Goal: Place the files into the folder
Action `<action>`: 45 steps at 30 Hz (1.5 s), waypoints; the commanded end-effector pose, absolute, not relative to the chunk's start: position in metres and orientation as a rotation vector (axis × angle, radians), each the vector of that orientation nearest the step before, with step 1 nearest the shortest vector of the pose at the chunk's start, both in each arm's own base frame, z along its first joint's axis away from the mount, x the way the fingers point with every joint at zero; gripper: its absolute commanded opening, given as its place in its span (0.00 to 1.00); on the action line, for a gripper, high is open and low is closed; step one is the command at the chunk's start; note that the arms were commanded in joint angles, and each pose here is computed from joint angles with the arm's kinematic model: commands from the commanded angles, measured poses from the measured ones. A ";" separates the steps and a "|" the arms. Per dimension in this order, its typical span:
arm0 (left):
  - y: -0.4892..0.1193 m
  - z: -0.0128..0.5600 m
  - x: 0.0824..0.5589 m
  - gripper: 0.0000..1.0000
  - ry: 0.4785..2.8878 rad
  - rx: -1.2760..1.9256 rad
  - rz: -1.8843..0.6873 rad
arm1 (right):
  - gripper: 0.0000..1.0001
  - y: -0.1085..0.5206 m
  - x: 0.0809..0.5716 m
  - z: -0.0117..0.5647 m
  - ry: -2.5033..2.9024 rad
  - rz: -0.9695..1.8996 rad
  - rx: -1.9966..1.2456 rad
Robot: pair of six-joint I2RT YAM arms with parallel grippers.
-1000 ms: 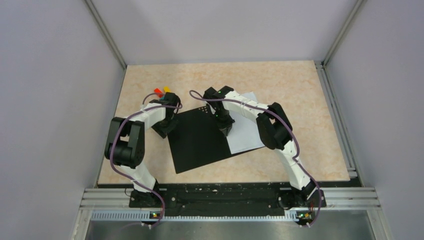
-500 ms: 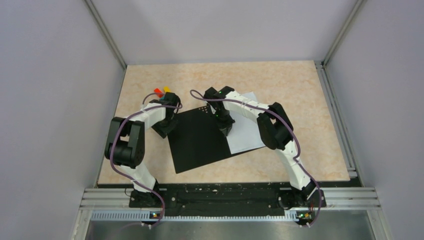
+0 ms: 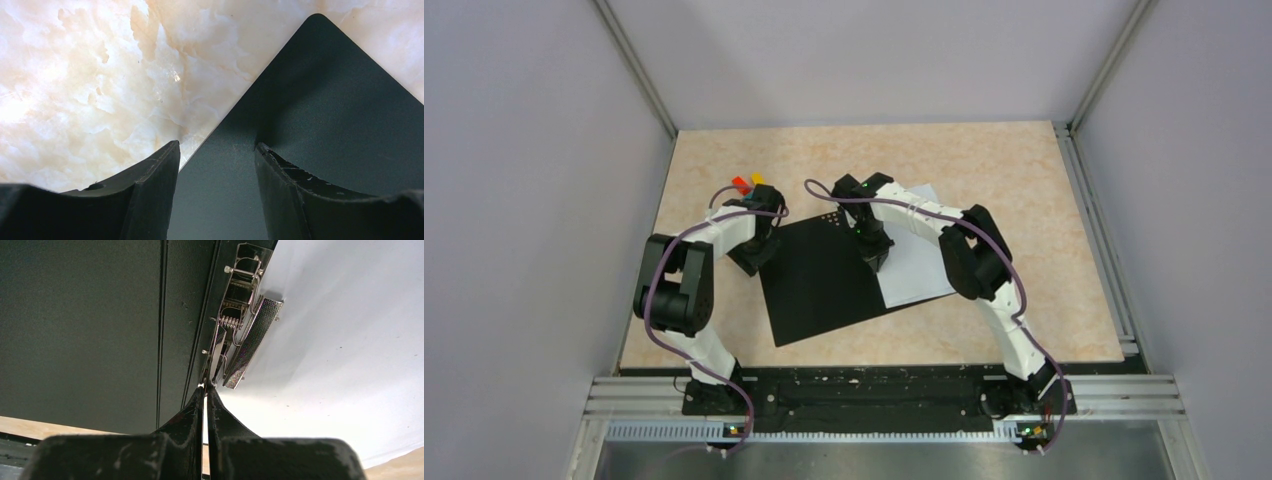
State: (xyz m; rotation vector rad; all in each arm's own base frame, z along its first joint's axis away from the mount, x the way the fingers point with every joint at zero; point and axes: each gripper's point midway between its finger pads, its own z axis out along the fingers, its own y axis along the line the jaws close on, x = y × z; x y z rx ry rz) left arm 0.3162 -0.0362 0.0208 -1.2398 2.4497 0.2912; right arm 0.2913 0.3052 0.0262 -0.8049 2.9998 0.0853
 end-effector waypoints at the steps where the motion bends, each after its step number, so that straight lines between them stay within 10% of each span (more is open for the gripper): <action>1: -0.043 -0.005 0.309 0.63 2.510 -1.256 0.293 | 0.00 0.334 0.313 0.032 2.867 0.212 -0.747; 45: -0.044 -0.005 0.308 0.63 2.511 -1.252 0.285 | 0.00 0.331 0.308 -0.058 3.073 0.134 -0.700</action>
